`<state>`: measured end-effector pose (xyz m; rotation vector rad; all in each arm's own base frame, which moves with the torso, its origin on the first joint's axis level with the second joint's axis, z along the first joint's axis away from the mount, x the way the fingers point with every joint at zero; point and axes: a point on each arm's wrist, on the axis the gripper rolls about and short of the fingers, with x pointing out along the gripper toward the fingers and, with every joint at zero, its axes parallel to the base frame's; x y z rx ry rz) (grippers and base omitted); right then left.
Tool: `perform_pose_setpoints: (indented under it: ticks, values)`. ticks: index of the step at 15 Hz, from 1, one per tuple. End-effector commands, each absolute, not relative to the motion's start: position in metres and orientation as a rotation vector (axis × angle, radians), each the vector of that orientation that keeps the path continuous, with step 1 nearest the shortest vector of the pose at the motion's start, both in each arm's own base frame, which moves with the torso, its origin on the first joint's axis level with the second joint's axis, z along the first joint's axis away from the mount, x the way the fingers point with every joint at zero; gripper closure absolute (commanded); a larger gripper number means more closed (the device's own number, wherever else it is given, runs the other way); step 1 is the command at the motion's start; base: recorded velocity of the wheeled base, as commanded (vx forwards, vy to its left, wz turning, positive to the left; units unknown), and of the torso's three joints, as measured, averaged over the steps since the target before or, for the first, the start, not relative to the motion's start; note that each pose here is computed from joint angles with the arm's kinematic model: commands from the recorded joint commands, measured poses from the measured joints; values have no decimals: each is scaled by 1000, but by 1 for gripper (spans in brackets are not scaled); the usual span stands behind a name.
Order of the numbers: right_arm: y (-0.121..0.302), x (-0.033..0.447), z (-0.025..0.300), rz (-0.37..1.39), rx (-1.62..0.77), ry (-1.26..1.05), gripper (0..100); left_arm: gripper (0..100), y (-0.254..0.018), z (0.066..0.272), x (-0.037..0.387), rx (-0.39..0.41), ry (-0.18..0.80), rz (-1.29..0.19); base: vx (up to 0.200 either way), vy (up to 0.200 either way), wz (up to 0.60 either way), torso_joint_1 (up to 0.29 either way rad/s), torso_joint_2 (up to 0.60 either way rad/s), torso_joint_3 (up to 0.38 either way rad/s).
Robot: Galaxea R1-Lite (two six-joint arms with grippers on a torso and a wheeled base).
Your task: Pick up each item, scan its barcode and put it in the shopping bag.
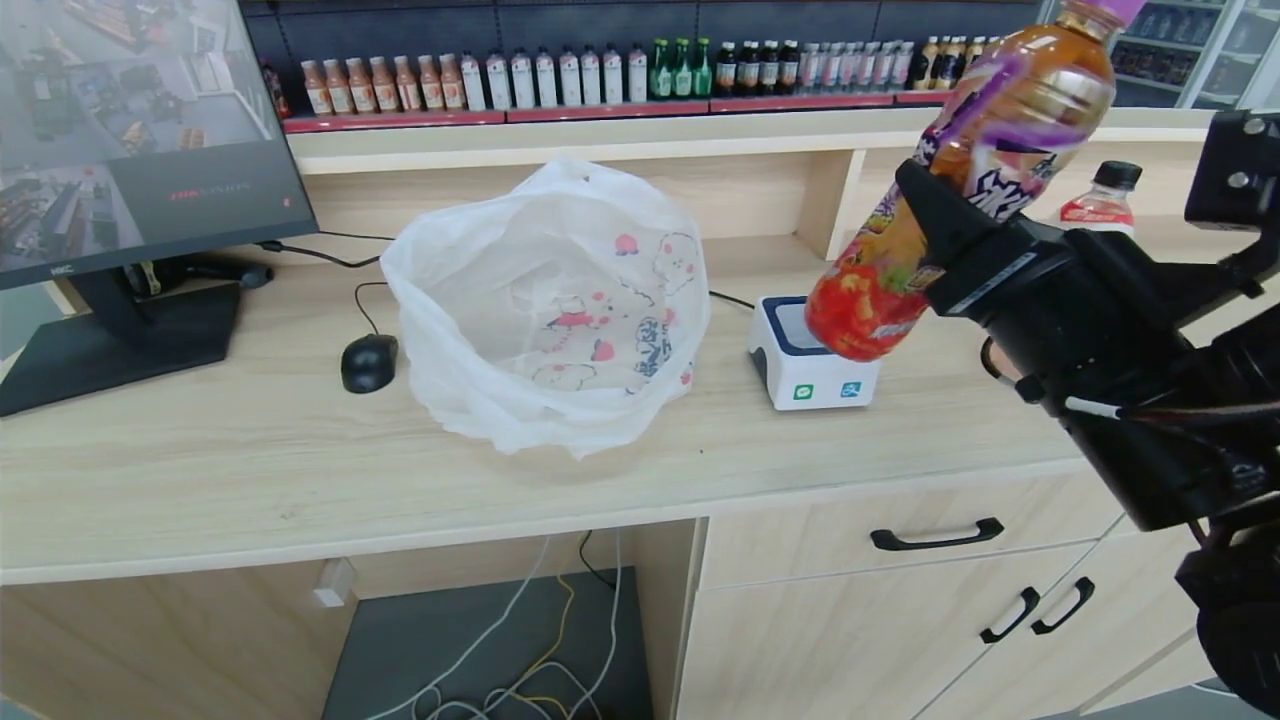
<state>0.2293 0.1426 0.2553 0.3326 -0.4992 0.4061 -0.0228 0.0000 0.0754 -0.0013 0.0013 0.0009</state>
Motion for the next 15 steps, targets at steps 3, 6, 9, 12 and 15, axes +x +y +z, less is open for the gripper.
perform_pose_setpoints:
  ticks: [3,6,9,12,15]
  values:
    - [163,253,273,444,423,-440,100,0,0,75,-23,-2,0,2,0,0,0,0,0,0]
    - [174,267,287,471,562,-409,100,0,0,75,-23,-2,0,2,0,0,0,0,0,0]
    - [177,274,283,447,701,-340,100,0,0,75,-23,-2,0,0,0,0,0,0,0,0]
    - [175,286,272,432,814,-294,100,0,0,75,-23,-2,0,2,0,0,0,0,0,0]
    - [169,305,263,402,900,-275,100,0,0,75,-23,-2,0,0,0,0,0,0,0,0]
